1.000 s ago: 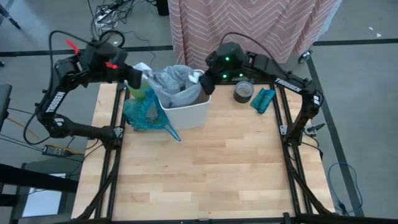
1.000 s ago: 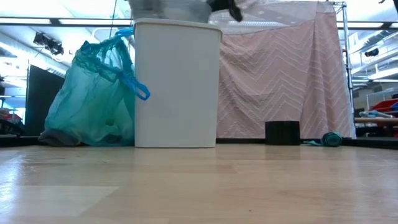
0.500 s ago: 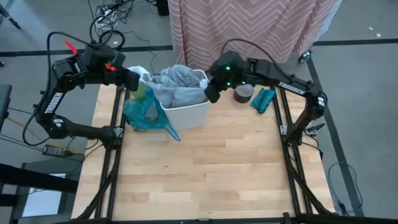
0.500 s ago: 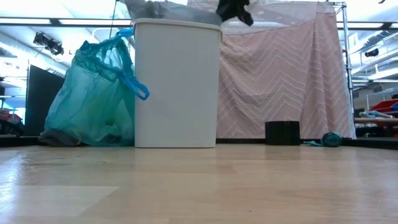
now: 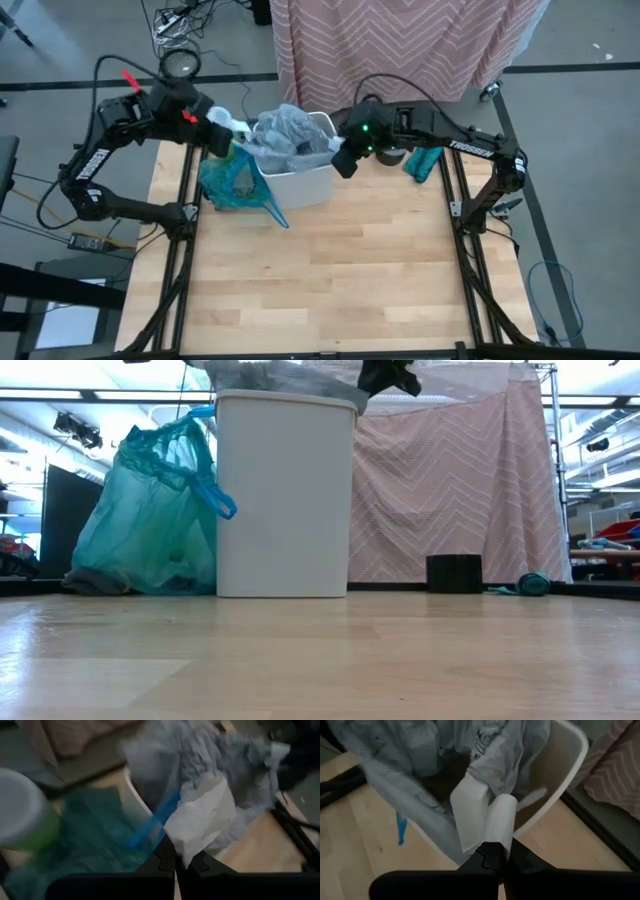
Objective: Place trash/remove bag and relplace
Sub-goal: Insert the gray trash bag into the trash bin
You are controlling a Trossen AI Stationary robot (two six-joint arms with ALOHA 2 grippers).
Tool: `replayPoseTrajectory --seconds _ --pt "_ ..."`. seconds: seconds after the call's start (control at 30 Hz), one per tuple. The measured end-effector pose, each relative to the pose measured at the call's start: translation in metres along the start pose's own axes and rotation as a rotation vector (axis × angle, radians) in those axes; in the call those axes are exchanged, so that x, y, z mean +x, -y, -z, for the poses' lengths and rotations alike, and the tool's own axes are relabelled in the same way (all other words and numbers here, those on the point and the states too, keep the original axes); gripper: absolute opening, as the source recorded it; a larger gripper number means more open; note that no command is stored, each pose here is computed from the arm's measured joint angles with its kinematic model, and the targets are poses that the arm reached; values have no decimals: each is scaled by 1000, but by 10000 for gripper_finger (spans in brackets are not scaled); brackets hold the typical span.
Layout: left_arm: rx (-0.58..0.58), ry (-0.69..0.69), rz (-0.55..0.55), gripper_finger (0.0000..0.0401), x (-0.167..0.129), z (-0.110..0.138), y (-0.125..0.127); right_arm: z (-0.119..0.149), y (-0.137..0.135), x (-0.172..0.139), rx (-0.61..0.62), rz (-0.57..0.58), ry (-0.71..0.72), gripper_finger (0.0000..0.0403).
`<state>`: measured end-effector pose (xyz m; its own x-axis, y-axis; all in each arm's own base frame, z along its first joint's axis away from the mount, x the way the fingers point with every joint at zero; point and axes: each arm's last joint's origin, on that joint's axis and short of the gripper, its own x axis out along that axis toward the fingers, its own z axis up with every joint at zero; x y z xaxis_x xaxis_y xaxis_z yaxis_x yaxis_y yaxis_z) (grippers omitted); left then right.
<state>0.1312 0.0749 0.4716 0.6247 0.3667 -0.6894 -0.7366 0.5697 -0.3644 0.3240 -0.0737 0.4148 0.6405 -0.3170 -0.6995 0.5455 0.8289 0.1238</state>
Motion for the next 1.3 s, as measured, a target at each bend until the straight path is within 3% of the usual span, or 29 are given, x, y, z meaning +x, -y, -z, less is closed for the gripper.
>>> replayPoseTrajectory --seconds 0.23,0.5,0.73,1.3 --pt "26 -96 17 7 17 12 6 7 -8 1 -8 20 -17 0" --pt "19 -136 55 7 14 20 13 16 -19 -2 -39 22 -49 0" --pt "55 -153 -18 7 11 27 11 23 -17 -4 -50 103 -100 0" --pt "138 -295 -54 7 34 51 17 41 -17 20 -86 122 -179 0"
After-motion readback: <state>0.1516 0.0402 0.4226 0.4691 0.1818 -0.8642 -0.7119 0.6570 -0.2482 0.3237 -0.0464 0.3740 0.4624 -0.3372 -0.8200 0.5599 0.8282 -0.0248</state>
